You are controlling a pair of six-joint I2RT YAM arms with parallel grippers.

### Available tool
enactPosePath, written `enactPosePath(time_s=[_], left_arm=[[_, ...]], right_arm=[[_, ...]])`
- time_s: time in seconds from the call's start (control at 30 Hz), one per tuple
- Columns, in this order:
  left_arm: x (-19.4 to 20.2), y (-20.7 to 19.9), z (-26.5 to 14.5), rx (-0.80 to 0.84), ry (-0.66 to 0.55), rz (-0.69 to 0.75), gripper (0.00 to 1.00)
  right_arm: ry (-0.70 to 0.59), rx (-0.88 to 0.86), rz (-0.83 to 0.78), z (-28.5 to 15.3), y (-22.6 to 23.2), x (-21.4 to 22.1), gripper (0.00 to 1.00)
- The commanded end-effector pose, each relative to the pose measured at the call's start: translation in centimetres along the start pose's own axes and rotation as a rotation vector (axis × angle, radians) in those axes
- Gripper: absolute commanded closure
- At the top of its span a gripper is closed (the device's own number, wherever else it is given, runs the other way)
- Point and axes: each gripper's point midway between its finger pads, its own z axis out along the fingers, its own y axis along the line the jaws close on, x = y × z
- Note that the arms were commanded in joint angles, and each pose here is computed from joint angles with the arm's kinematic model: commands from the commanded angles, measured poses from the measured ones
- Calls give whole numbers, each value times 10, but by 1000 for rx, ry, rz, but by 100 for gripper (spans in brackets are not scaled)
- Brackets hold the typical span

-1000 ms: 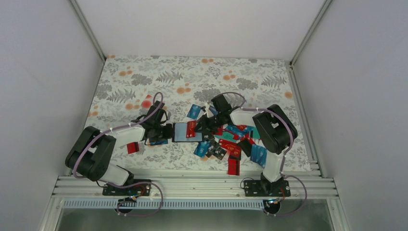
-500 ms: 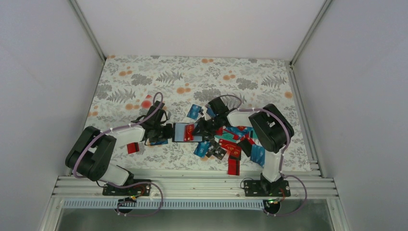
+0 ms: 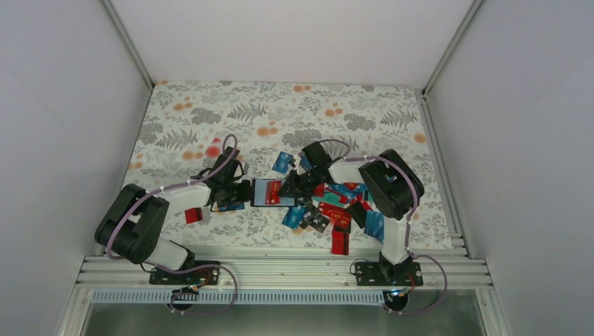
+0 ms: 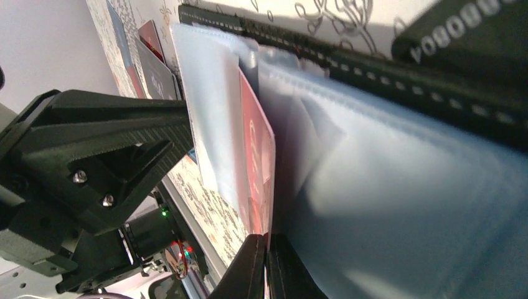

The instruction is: Put the credit cards into the card holder

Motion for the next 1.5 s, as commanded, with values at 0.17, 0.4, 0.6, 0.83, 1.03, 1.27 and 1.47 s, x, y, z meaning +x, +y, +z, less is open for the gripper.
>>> enactPosePath(time_s=[0.17, 0.4, 0.6, 0.83, 1.03, 1.27, 1.47], left_arm=[[28, 18, 4, -52, 79, -35, 87], [30, 19, 4, -51, 83, -40, 87], [31, 20, 4, -50, 82, -40, 87], [30, 19, 2, -53, 78, -39, 87], [27, 18, -4, -58, 64, -36, 87], [22, 17, -12, -72, 47, -33, 87], [16, 15, -18, -88, 32, -30, 87]], right_arm=[[97, 0, -63, 25, -2, -3, 96], [123, -3, -78, 36, 3, -1, 96], [157, -11, -78, 47, 8, 9, 96], [153, 28, -75, 46, 8, 11, 96], [133, 95, -99, 34, 13, 10, 89], [98, 143, -135, 15, 20, 6, 71], [76, 143, -178, -1, 34, 6, 46]])
